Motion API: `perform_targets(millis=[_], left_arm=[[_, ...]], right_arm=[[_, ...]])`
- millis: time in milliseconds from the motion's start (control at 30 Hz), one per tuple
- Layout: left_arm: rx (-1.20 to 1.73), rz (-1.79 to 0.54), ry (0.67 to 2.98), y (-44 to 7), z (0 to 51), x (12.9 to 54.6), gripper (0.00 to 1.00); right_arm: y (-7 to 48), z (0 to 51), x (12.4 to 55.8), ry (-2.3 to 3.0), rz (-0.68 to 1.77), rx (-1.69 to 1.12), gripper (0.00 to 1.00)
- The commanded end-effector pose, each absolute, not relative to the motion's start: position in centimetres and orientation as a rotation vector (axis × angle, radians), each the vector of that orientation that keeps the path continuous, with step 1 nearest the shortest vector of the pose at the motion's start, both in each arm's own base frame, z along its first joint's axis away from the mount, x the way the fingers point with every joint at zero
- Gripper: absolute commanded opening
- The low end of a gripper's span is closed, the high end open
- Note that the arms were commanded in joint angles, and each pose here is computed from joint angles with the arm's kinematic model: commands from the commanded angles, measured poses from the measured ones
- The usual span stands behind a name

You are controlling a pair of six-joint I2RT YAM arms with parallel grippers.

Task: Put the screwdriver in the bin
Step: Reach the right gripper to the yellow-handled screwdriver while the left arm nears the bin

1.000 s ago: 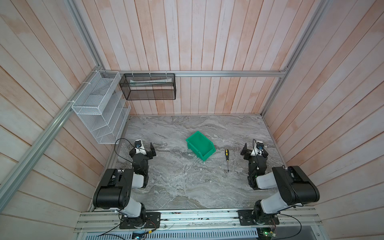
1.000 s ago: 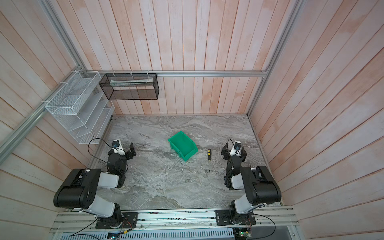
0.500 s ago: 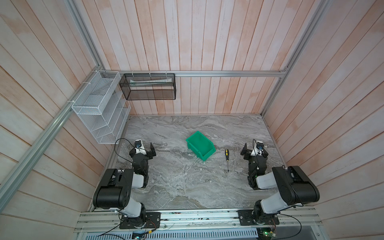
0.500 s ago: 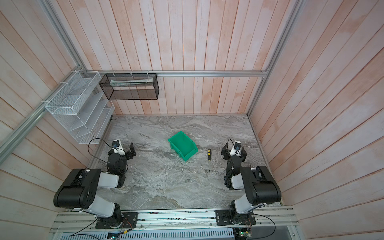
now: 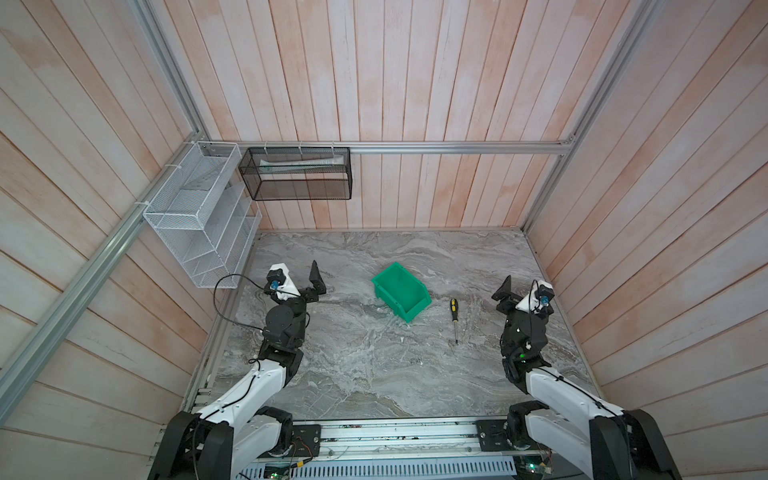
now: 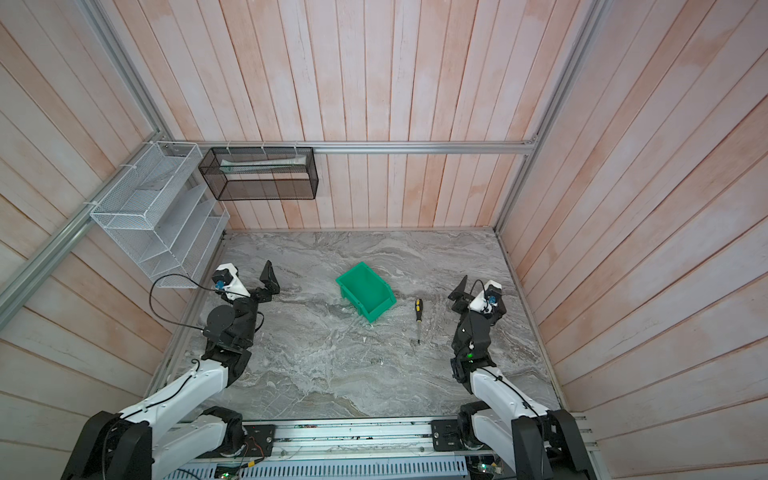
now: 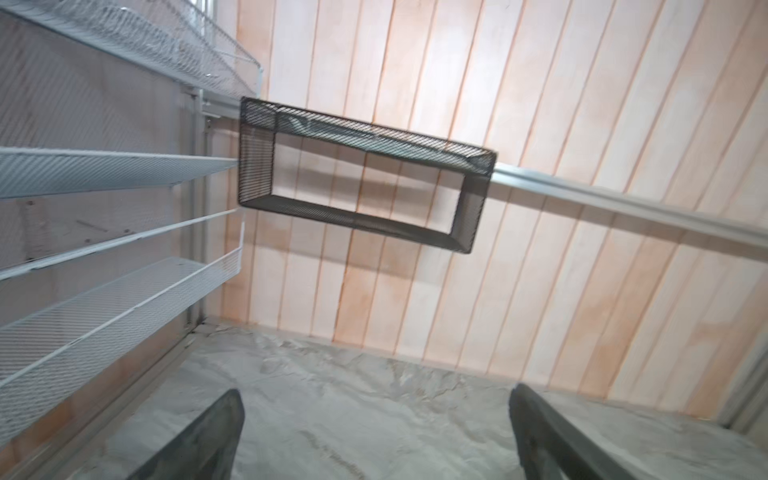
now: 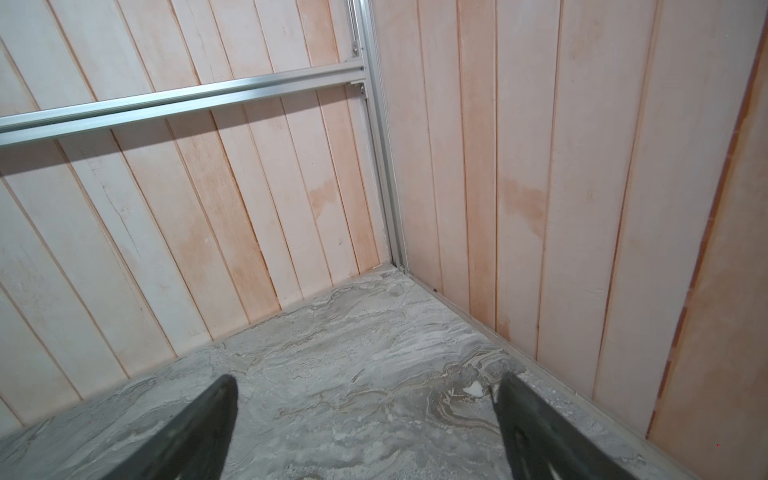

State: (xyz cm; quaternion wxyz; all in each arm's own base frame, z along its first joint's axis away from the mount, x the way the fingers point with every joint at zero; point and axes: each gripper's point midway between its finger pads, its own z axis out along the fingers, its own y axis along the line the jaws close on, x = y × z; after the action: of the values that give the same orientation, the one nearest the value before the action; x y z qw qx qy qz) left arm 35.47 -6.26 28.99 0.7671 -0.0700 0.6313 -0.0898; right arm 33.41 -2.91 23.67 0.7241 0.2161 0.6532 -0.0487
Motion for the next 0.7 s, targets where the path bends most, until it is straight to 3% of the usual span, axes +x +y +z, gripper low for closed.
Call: perform_targets(millis=[0,200,333,500,667], left_arm=[[-0.004,-0.276,1.519,-12.1,25.7,35.7,1.0],[0.389,-0.222,1.575,-23.6,23.6,35.4,1.0],[0.546,-0.078,1.572,-28.4,21.2,34.0,1.0],[0.582,-0.076,1.602,-30.1,19.8,32.8,1.0],[0.471,-0.261,1.638,-28.5,20.4,31.5,1.0]], right_arm=[[-1.1,20.6,35.1,1.714,-0.069,0.432,0.98],[4.5,15.7,37.8,2.068,0.112,0.31,0.98],[6.9,12.8,37.6,2.227,0.096,0.278,0.98],[8.4,8.9,36.6,2.393,0.101,0.261,1.0],[9.7,5.6,36.2,2.477,0.131,0.263,0.86]])
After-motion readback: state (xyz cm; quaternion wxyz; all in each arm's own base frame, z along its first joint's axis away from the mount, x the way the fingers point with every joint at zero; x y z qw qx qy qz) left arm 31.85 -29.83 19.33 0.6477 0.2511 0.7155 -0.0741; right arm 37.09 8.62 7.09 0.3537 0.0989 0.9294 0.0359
